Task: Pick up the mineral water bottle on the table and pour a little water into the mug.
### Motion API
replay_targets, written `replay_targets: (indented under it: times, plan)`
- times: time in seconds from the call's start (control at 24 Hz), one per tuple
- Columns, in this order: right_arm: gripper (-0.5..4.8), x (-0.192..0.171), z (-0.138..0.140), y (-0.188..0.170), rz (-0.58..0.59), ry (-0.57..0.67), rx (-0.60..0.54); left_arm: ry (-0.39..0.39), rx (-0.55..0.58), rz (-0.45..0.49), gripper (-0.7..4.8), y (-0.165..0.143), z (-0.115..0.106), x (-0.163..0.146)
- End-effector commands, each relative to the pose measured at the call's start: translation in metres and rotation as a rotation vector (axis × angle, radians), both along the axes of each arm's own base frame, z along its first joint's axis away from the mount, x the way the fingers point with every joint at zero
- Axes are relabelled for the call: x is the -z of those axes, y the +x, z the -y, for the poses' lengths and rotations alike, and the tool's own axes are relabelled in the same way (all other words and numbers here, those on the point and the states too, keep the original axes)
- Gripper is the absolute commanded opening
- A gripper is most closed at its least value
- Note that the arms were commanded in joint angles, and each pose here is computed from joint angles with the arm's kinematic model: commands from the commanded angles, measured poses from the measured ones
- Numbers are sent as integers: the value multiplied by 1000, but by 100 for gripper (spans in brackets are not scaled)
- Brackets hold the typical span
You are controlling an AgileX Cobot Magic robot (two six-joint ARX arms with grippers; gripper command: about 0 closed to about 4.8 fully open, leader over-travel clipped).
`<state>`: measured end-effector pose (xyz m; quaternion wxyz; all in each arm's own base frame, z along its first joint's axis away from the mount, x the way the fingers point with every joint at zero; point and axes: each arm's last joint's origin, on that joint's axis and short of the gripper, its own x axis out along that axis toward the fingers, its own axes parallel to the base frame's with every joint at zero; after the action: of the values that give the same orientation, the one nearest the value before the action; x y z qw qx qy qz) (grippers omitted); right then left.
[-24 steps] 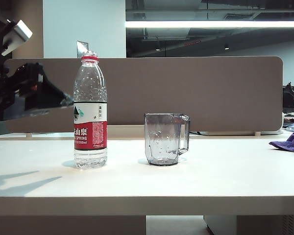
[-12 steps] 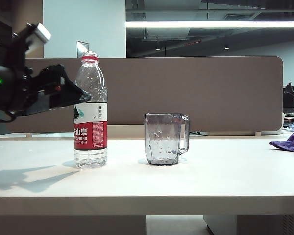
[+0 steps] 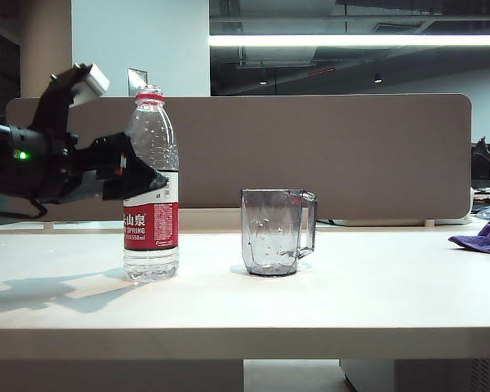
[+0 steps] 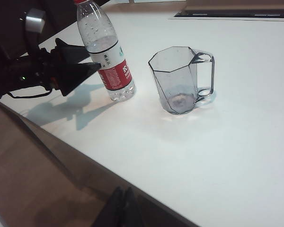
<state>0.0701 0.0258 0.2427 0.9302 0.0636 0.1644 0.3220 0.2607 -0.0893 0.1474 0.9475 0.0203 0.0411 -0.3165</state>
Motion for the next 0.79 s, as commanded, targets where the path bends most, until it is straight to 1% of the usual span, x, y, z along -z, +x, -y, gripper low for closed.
replay_targets:
  times: [0.04,0.29,0.42,0.54,0.67,0.75,0.79]
  plan:
    - [-9,-3,0,0,21,1,-3,2,4,12,479,7,2,1]
    - [-9,-3,0,0,21,0,-2,-14,7,53,479,29,9,-7]
    - [-9,-3,0,0,21,0,0,-27,14,33,479,40,13,-2]
    - [-9,-3,0,0,21,0,1,-40,35,-1,479,41,13,3]
    - [-9,-3,0,0,21,-2,7,-46,38,10,479,41,13,1]
    - [-9,-3,0,0,21,-3,9,-48,38,-1,479,41,13,2]
    - [-9,-3,0,0,21,-4,12,-48,48,-4,462,40,14,2]
